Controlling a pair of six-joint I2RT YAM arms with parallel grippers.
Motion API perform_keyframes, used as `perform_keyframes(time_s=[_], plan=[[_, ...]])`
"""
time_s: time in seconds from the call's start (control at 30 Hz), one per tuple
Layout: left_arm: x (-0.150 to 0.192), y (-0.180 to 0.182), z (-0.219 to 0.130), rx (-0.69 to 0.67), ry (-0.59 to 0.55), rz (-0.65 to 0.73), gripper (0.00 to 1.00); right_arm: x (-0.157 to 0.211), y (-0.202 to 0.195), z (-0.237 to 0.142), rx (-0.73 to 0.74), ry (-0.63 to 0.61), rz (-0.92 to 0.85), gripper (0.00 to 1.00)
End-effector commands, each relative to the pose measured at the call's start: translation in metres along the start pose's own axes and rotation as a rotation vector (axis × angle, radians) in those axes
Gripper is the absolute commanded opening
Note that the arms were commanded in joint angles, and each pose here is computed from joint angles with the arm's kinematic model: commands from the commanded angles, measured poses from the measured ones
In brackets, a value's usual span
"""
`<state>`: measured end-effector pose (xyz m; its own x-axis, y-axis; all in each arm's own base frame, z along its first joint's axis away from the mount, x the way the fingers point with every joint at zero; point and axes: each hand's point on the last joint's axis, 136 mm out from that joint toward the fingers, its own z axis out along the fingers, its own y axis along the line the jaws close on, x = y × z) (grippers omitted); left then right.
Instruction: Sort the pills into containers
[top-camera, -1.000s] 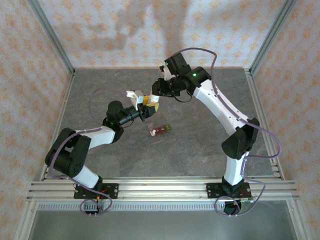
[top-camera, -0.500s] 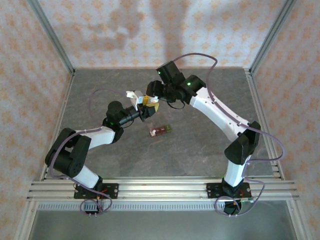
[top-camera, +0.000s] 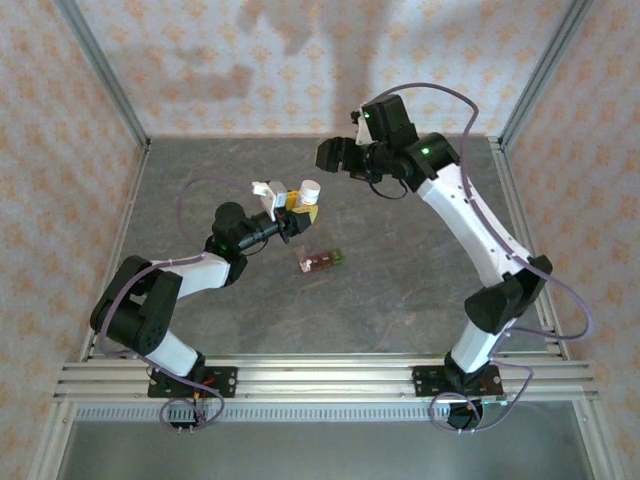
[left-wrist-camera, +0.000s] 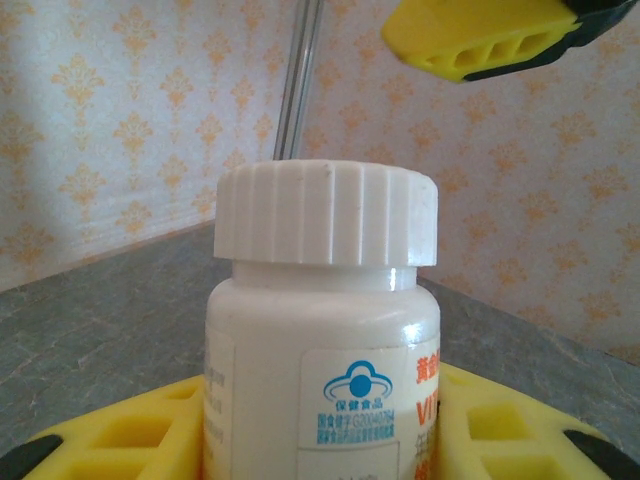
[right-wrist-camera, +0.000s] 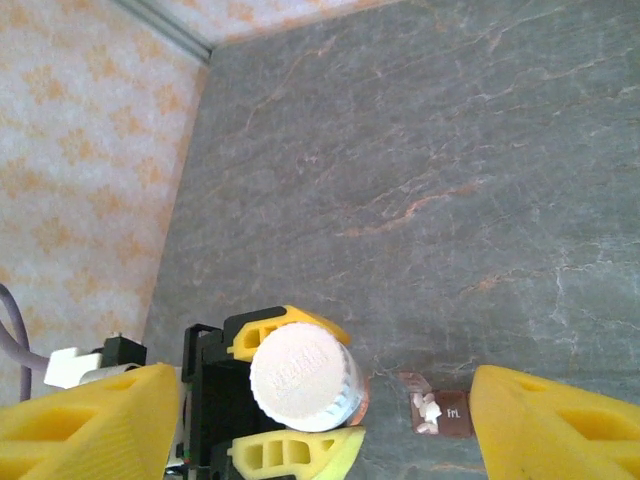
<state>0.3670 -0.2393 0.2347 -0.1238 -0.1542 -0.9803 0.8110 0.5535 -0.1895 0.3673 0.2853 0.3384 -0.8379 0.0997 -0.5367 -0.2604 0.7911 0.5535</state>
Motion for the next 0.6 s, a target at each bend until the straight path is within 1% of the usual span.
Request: perform_keyframes(time_s=[0.0,0.3,0.57], plan=[[-0.028,-0.012,0.002,0.052,-0.076,0.052,0.0,0.02,0.009,0.014,-0.064,0.137,-0.066,0.76],[-0.029,-0.013,0.002,0.055,-0.076,0.047,0.0,0.032,0.019,0.035,-0.089,0.199,-0.082,0.74],[-0.029,-0.012,0.001,0.052,-0.077,0.046,0.0,0.041,0.02,0.046,-0.09,0.233,-0.088,0.68]])
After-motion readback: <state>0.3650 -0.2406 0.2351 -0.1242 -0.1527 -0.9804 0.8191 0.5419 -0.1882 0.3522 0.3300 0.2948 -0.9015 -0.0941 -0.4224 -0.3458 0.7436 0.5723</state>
